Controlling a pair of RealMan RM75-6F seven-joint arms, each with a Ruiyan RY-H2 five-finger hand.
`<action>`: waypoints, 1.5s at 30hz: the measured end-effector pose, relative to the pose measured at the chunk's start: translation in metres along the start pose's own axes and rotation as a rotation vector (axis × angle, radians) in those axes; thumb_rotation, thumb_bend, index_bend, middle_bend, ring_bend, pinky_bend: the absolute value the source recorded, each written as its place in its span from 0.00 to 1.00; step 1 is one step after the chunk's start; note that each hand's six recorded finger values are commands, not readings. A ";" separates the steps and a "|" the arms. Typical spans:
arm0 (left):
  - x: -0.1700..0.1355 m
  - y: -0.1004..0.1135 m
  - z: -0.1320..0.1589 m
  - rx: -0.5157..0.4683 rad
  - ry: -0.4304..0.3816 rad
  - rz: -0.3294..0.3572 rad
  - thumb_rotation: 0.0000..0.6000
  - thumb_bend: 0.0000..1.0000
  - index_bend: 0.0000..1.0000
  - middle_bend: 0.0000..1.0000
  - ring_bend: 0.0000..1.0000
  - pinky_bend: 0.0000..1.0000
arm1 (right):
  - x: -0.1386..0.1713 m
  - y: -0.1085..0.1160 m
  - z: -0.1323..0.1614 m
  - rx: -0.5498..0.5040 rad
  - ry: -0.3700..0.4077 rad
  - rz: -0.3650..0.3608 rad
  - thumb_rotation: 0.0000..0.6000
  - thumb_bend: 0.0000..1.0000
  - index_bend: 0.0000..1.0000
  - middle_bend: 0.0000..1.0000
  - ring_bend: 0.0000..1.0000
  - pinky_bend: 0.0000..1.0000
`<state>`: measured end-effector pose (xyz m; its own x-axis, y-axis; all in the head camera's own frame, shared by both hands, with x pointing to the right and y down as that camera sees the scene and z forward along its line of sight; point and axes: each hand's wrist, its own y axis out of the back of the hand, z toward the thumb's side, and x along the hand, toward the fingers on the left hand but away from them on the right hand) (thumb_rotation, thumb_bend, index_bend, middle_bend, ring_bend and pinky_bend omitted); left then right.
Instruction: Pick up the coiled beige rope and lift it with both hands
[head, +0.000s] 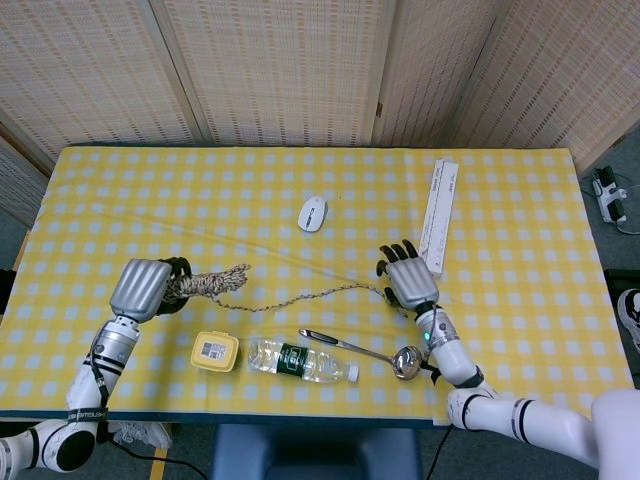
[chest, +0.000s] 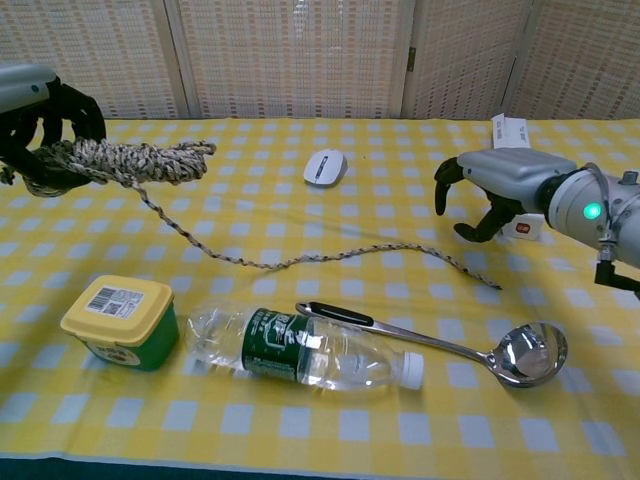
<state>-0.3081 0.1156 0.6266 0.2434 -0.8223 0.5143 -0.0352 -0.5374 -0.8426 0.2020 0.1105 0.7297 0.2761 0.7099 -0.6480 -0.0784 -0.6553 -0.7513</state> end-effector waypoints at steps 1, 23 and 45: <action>0.000 -0.001 0.001 0.001 -0.002 -0.001 1.00 0.45 0.68 0.67 0.64 0.74 | -0.001 -0.002 0.000 0.003 -0.005 0.004 1.00 0.47 0.43 0.16 0.11 0.04; 0.006 -0.015 0.007 -0.004 -0.014 -0.027 1.00 0.45 0.68 0.67 0.64 0.74 | -0.022 -0.036 0.014 0.024 -0.034 0.061 1.00 0.47 0.49 0.17 0.11 0.04; 0.007 -0.020 0.006 0.004 -0.016 -0.033 1.00 0.45 0.68 0.67 0.64 0.74 | -0.026 -0.039 0.025 -0.003 -0.036 0.027 1.00 0.47 0.52 0.19 0.11 0.04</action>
<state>-0.3001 0.1213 0.6461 0.2601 -0.8009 0.5393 -0.0234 -0.5636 -0.8257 0.1741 0.1237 0.7725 0.2390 0.7011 -0.6718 -0.0824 -0.6747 -0.7335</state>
